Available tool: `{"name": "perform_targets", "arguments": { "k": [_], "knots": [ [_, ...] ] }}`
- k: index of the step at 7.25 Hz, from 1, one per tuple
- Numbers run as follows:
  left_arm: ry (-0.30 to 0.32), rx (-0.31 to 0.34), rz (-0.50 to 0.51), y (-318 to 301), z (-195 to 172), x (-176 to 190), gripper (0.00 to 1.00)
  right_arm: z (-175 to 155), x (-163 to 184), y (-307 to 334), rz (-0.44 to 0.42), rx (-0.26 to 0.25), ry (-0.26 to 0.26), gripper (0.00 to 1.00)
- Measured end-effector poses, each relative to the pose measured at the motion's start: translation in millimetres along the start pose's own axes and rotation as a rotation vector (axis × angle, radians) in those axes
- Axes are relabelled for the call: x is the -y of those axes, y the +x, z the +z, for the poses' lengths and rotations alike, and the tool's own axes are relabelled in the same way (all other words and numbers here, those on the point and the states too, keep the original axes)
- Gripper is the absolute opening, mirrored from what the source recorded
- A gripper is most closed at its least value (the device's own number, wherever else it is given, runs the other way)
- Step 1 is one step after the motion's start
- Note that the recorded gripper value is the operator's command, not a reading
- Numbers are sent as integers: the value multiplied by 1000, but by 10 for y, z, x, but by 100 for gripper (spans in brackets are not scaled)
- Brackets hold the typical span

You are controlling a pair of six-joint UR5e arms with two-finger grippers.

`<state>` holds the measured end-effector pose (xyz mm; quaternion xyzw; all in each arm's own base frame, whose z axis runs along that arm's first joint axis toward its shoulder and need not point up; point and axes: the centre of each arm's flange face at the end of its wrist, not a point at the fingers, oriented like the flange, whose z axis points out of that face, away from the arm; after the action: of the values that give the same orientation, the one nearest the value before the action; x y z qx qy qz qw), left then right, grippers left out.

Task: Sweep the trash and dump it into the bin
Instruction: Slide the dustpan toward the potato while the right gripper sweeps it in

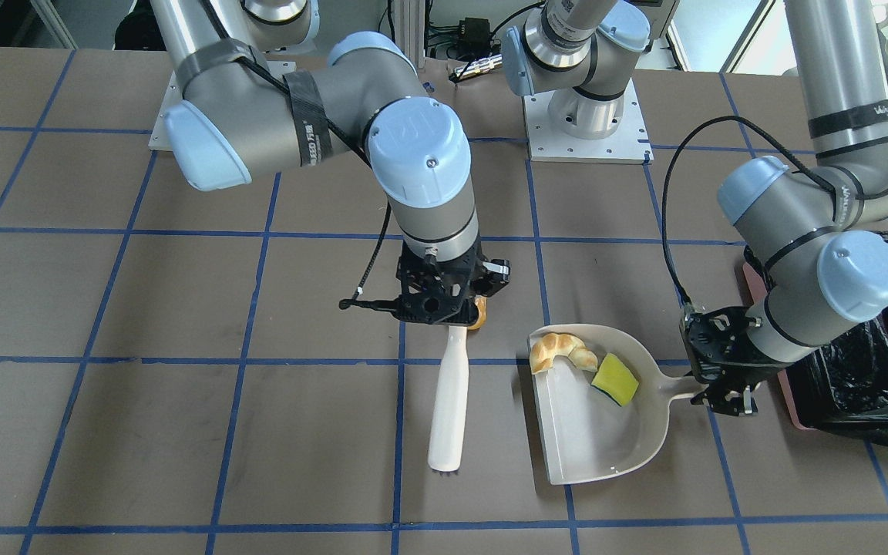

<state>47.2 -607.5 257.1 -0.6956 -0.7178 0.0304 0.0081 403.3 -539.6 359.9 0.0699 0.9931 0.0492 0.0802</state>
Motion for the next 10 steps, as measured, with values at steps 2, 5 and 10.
{"name": "perform_targets", "arguments": {
  "k": [2,5,10],
  "knots": [
    [8,-31,36,664,-77,152,5,-58,-563,479,-22,-90,-36,0],
    [-10,-25,38,1567,25,341,5,541,-1232,934,-36,-78,-10,0],
    [-30,-20,9,1678,250,273,6,1185,-1456,470,-53,11,11,0]
  ]
}}
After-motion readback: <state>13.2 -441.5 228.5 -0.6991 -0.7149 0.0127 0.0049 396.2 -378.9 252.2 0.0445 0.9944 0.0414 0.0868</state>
